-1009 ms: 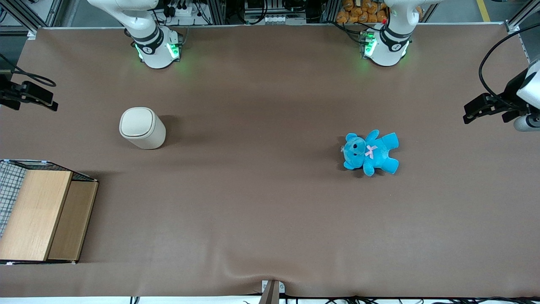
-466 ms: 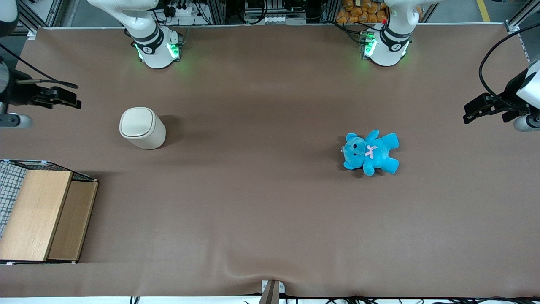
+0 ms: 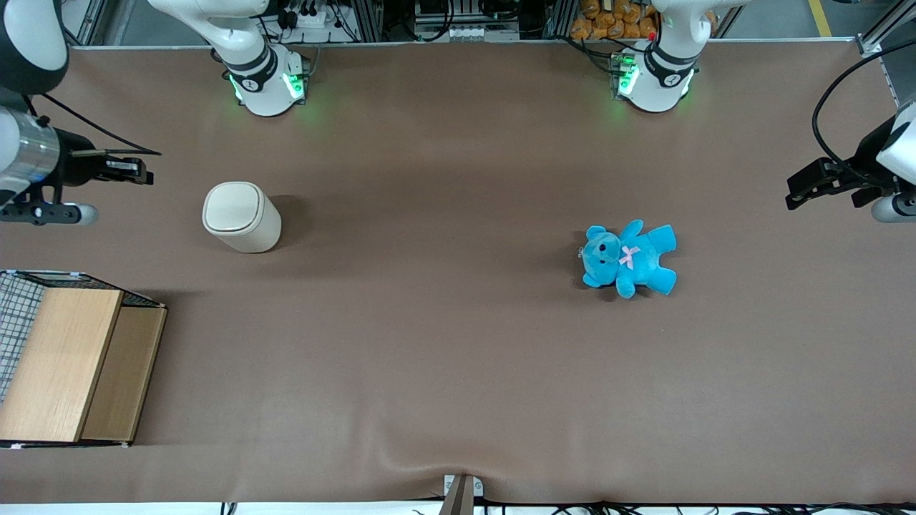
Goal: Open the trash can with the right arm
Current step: 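Move the right gripper down toward the white trash can's lid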
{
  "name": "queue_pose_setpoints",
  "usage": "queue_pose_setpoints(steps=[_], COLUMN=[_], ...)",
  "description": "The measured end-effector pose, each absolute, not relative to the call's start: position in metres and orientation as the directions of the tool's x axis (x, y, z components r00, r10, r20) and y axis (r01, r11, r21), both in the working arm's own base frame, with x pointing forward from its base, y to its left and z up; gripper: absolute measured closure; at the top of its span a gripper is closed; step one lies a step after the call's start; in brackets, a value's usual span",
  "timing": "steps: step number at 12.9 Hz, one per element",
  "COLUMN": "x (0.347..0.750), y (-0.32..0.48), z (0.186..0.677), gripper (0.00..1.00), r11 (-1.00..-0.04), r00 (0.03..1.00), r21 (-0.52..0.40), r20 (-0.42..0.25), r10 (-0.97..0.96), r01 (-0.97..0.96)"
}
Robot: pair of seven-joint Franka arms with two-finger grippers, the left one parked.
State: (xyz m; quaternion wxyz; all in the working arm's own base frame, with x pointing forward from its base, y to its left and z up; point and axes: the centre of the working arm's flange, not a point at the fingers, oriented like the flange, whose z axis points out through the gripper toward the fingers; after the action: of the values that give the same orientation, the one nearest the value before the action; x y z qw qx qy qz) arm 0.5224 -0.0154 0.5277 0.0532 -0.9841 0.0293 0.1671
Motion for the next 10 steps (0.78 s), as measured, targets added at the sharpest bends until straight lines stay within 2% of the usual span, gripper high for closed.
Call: queue_pose_setpoints(steps=[5,6,10], x=[0.51,0.509,0.509], y=[0.006,0.007,-0.002], z=[0.539,0.539,0.508], gripper=[0.91,0.98,0.99], r11=[-0.994,-0.994,-0.993], r00=[0.952,0.953,0.96], r21=[-0.104,-0.103,-0.099], r20=[-0.305,-0.302,-0.278], r10=[-0.004,-0.004,-0.032], r01=[-0.038,-0.037,-0.062])
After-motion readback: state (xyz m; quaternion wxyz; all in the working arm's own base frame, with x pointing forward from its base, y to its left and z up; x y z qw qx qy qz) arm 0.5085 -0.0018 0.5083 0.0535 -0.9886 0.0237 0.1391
